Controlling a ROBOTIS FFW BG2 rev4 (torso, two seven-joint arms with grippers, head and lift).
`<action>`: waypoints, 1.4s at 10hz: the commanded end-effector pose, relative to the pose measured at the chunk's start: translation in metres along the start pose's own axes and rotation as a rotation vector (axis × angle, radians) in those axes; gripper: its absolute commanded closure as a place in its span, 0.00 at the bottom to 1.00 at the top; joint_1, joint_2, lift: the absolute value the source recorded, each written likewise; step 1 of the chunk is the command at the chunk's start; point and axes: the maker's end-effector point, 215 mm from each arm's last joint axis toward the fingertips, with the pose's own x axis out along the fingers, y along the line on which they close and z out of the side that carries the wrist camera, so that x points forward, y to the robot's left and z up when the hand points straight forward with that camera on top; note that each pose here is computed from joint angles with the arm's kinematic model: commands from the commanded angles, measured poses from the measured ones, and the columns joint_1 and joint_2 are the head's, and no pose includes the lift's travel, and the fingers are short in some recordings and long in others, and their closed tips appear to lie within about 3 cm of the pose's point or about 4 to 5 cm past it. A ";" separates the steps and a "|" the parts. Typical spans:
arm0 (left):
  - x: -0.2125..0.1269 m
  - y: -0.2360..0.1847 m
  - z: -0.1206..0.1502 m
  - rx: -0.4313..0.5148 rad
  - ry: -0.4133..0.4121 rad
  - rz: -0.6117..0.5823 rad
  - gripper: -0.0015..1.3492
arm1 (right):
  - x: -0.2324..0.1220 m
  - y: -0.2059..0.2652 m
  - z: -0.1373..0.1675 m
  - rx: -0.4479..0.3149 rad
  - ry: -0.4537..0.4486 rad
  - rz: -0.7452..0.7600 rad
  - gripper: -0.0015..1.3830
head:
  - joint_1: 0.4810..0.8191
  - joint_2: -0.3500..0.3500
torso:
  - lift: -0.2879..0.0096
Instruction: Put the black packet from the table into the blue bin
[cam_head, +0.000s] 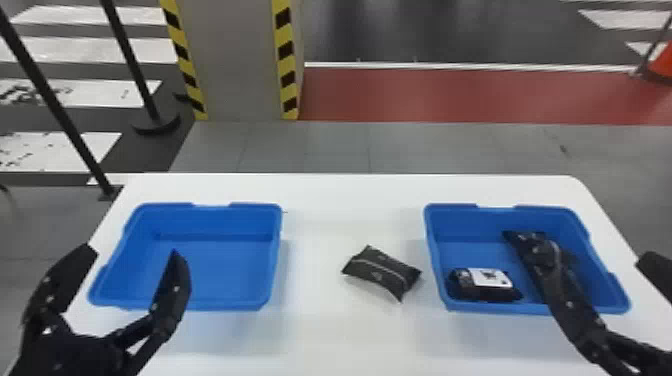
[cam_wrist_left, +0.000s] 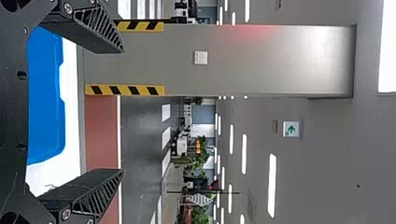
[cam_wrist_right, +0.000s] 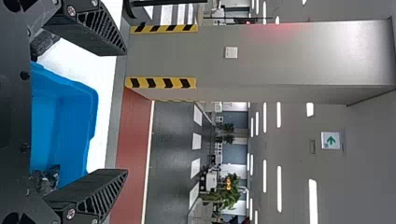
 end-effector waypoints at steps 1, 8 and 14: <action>0.001 0.000 0.001 0.000 -0.004 0.000 0.09 | 0.000 0.000 -0.001 -0.001 0.002 0.001 0.09 | 0.63 0.53 | 0.60; 0.002 -0.002 -0.002 -0.003 0.005 -0.001 0.09 | 0.011 0.003 -0.020 0.016 0.079 0.023 0.09 | 0.63 0.53 | 0.60; -0.001 0.000 -0.004 -0.003 0.013 0.002 0.09 | 0.100 0.045 -0.080 0.066 0.277 0.208 0.09 | 0.63 0.60 | 0.60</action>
